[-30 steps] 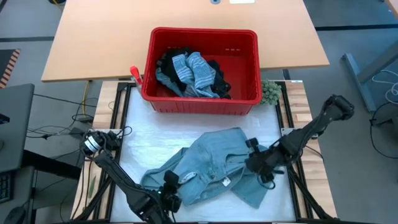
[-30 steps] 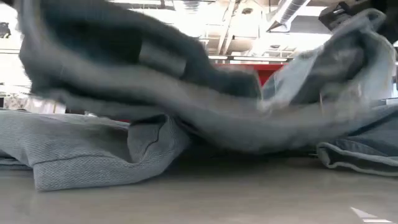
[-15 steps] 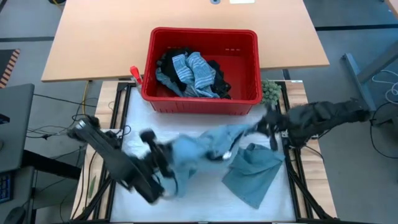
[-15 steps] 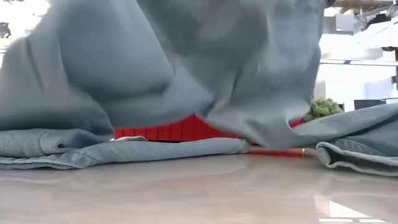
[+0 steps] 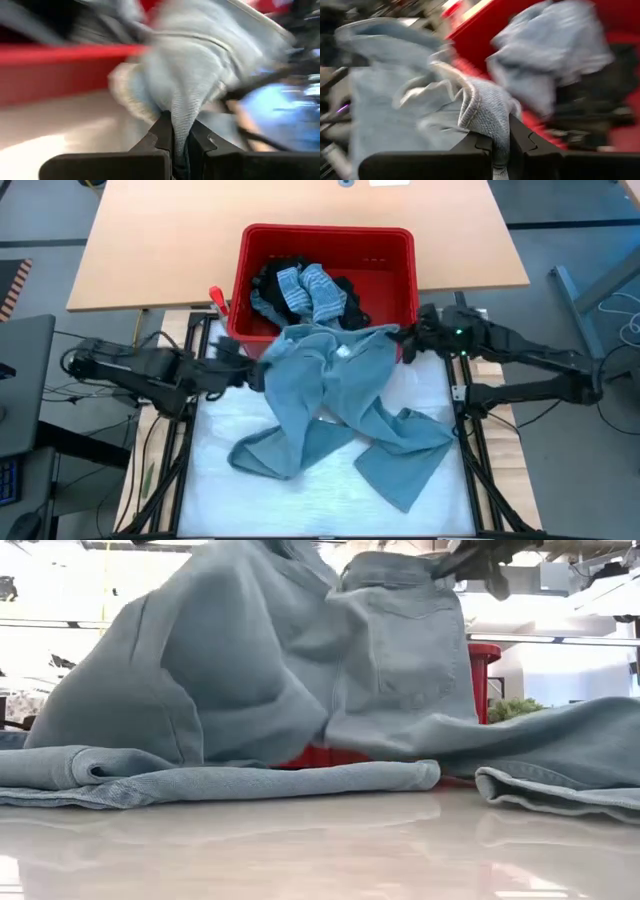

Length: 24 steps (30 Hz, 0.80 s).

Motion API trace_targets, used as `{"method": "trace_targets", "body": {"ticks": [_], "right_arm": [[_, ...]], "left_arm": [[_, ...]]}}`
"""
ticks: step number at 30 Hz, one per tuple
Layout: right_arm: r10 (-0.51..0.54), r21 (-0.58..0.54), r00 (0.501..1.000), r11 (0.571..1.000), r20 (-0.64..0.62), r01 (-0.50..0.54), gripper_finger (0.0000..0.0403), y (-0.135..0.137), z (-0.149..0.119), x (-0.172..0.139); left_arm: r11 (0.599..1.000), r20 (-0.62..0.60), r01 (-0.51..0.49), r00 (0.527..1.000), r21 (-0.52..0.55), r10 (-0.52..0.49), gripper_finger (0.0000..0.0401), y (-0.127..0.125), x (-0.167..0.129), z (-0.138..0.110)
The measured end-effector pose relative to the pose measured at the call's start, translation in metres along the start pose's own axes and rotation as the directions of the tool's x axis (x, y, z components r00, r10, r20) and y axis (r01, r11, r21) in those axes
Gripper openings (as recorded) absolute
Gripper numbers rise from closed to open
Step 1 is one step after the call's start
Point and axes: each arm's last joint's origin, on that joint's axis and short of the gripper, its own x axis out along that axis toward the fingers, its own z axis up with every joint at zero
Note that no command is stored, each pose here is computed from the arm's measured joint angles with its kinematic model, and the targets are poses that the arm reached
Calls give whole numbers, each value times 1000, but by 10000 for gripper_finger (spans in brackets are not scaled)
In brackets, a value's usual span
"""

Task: Fold Laundry from Bin
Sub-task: Fold the light blue pants

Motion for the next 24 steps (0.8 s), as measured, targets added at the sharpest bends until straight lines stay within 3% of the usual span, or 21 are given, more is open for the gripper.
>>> {"method": "trace_targets", "body": {"ticks": [3,7,11,16,20,22,24], "right_arm": [[48,-17,997,999,-66,-49,45,12,-10,10],[66,-56,983,996,-171,-77,45,20,-24,7],[14,-62,970,998,-244,-30,45,16,-32,2],[188,-18,937,979,-295,-202,45,1,-18,8],[274,71,948,961,-160,-266,45,-25,11,27],[206,219,978,956,-13,-198,45,-41,30,33],[130,354,987,922,96,-156,45,-47,39,37]], "left_arm": [[978,15,179,984,-110,-178,7,5,23,-28],[901,73,365,931,-233,-358,9,12,39,-64],[863,205,396,916,-314,-345,5,31,43,-96],[839,330,421,891,-344,-312,5,53,40,-109],[834,448,450,847,-320,-285,5,61,40,-98],[841,507,470,811,-269,-291,5,60,38,-88],[846,567,500,757,-186,-323,5,56,29,-75]]}}
